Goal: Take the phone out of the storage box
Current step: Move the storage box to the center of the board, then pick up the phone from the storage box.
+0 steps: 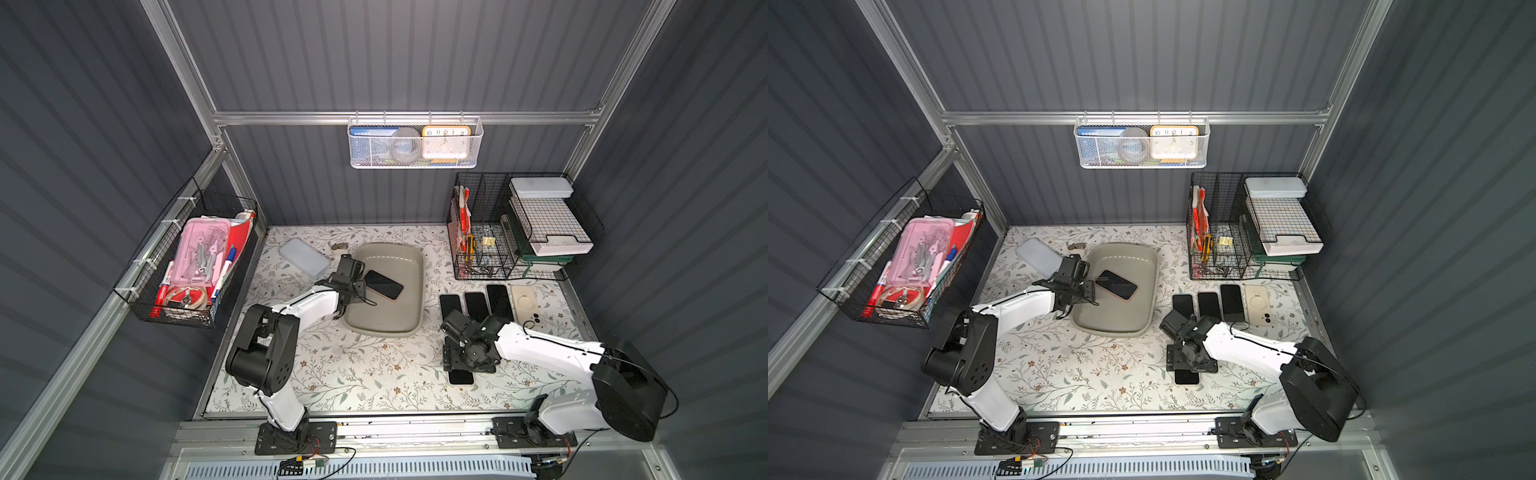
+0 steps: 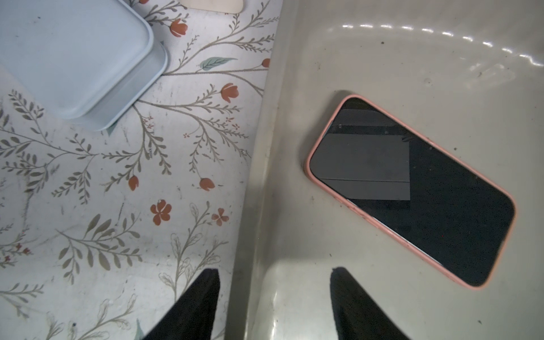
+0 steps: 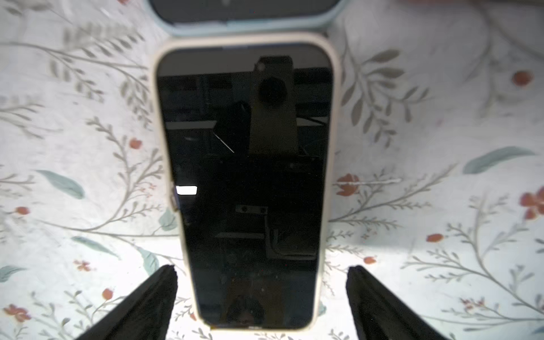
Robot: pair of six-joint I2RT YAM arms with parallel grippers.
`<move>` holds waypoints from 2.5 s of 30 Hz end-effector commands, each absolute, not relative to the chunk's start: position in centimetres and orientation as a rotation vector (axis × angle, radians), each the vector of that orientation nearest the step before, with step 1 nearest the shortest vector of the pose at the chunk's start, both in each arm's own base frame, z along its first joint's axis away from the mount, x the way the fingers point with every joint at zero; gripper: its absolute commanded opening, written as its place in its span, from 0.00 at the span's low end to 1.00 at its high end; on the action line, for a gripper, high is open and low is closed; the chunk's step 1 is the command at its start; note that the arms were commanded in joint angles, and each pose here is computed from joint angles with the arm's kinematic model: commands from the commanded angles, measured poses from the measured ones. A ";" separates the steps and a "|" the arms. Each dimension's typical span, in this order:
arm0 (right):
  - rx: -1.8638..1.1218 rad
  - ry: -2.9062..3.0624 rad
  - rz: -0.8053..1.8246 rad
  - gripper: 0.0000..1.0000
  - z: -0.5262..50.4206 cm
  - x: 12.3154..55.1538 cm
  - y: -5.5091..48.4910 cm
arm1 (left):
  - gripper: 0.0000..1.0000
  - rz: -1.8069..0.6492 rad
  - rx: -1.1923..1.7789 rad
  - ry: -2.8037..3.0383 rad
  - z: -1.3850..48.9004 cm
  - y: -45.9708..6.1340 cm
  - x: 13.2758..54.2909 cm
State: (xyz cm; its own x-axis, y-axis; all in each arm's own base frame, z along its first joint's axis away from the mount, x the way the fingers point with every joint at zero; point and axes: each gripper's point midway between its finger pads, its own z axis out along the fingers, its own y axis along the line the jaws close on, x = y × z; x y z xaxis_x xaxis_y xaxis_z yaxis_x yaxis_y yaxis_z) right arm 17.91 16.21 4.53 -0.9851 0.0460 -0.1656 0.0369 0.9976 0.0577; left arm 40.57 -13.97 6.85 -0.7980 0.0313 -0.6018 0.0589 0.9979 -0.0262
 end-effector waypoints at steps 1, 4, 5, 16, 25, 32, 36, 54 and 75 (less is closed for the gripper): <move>-0.078 2.827 0.067 0.94 8.9 20.0 16.5 | 0.65 -0.056 0.091 2.512 6.4 -14.0 40.5; -0.238 2.713 0.141 0.94 12.2 21.7 18.3 | 0.65 -0.060 0.093 2.513 6.4 -14.1 40.5; -0.291 2.670 0.164 0.93 13.1 22.5 19.1 | 0.65 -0.065 0.094 2.513 6.4 -14.2 40.5; -0.581 2.463 0.282 0.93 17.4 30.5 27.3 | 0.66 -0.044 0.079 2.517 6.6 -13.7 40.2; -0.746 2.421 0.493 0.80 17.0 35.2 31.5 | 0.42 -0.024 0.070 2.532 6.1 -13.4 39.9; -1.028 2.352 0.642 0.85 14.1 36.4 34.3 | 0.29 -0.020 0.075 2.547 5.6 -13.5 40.0; -1.103 2.362 0.733 0.85 12.3 37.1 34.8 | 0.20 -0.017 0.075 2.549 5.5 -13.4 40.0; -1.316 2.355 0.433 0.94 6.2 41.7 33.7 | 0.00 -0.015 0.071 2.541 6.1 -13.7 40.8; -1.310 2.383 0.310 0.92 1.4 45.7 34.0 | 0.00 0.007 0.091 2.543 6.4 -13.8 41.5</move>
